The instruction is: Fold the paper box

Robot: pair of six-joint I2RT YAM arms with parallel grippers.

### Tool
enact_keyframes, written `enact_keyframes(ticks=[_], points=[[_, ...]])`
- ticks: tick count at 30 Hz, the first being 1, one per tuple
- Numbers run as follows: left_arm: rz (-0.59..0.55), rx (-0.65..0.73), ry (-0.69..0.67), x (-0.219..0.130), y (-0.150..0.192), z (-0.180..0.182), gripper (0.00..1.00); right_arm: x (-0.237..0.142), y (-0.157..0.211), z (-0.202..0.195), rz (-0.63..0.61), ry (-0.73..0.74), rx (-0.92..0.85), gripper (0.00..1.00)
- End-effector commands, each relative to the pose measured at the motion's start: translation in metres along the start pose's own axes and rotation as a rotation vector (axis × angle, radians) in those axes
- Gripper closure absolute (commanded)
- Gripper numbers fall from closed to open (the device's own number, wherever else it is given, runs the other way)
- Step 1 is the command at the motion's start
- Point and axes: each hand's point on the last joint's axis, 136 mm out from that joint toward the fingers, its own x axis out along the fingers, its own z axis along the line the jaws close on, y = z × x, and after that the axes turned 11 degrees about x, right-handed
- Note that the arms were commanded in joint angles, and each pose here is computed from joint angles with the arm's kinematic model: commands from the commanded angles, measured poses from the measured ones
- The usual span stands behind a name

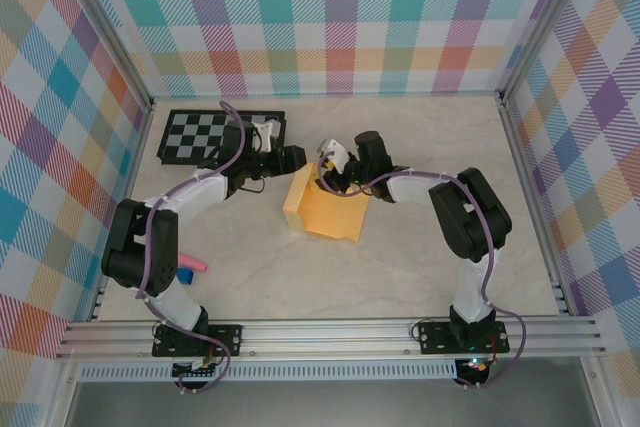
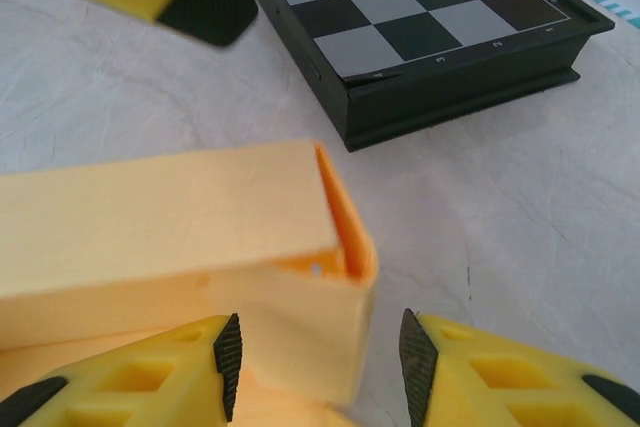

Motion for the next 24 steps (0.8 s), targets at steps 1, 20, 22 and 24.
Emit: enact_keyframes(ticks=[1, 20, 22, 24], points=[[0.014, -0.016, -0.035, 0.009, 0.003, 0.017, 0.24, 0.005, 0.008, 0.006, 0.038, -0.041, 0.027, 0.54], [0.036, -0.004, -0.071, 0.023, -0.005, 0.045, 0.25, 0.014, -0.003, -0.004, 0.081, -0.046, 0.231, 0.46], [0.032, -0.003, -0.073, 0.020, -0.008, 0.046, 0.25, -0.005, -0.006, 0.003, 0.080, -0.081, 0.317, 0.46], [0.034, 0.006, -0.070, 0.017, -0.011, 0.044, 0.25, -0.021, 0.003, 0.012, 0.112, -0.100, 0.349, 0.45]])
